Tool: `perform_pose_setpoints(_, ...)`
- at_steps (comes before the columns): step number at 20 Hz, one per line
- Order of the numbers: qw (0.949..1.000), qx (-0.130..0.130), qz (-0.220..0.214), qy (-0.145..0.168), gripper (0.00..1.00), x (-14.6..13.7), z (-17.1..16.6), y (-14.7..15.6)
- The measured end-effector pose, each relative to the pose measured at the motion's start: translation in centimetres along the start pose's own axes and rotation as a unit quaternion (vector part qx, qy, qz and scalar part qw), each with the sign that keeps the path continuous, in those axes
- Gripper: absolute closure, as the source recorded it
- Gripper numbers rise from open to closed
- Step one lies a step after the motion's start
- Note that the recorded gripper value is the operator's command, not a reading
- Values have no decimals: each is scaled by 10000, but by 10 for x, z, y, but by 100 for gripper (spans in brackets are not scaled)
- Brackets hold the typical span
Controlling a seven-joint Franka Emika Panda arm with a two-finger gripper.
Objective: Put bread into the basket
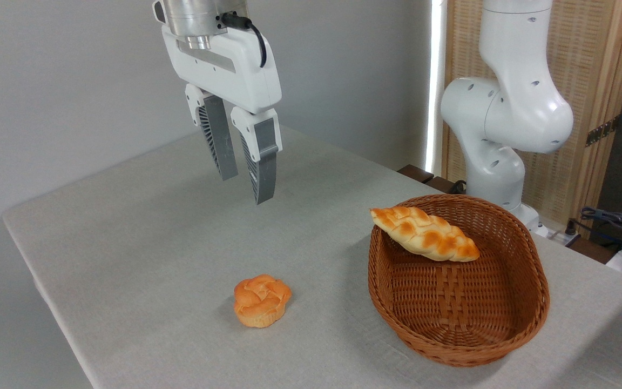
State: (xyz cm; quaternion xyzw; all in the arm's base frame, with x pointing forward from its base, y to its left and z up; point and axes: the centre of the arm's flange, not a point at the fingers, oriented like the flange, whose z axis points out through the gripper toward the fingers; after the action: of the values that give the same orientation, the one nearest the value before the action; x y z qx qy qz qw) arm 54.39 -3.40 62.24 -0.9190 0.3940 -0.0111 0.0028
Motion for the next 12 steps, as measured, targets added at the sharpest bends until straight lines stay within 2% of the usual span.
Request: perform_pose_setpoints(12,9996,17,-268,24,0,-21,-3,-21)
